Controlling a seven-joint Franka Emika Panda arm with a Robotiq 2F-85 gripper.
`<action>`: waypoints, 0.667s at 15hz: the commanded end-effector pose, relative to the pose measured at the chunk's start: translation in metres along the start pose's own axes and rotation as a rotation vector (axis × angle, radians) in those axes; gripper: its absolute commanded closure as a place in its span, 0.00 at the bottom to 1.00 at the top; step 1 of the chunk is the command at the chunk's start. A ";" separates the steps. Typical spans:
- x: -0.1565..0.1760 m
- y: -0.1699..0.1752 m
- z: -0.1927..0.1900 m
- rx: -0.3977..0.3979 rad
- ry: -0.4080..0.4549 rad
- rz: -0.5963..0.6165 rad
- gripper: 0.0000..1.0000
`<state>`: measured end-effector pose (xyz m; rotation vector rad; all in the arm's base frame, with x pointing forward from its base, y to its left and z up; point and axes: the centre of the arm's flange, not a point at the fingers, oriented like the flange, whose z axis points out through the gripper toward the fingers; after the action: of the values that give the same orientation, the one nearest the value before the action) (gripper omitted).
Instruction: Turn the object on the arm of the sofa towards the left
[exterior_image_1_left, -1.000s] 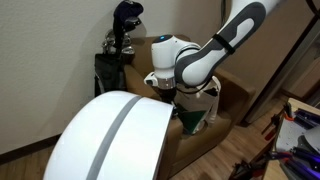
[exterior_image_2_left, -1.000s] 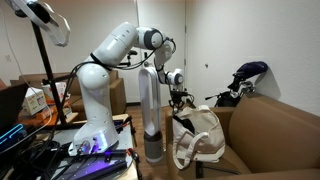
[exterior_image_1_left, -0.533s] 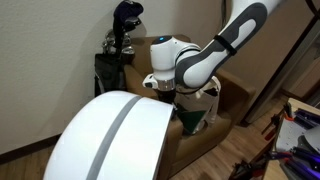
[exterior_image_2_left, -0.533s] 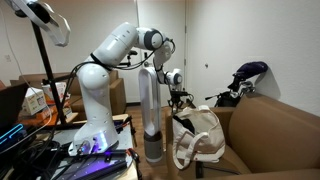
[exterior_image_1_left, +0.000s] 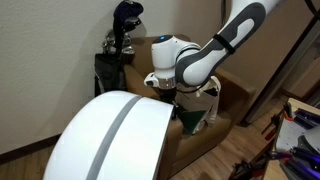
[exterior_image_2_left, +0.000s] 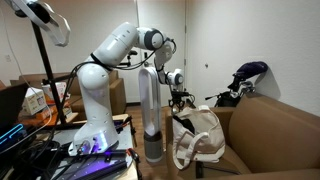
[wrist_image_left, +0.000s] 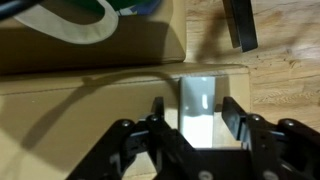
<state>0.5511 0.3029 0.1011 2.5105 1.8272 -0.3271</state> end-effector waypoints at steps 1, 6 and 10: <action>-0.005 0.006 -0.001 0.020 -0.007 0.016 0.07; 0.002 0.012 -0.029 0.051 -0.015 0.215 0.00; 0.008 0.026 -0.079 0.099 0.046 0.418 0.00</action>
<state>0.5762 0.3078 0.1372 2.7703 1.4648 -0.3689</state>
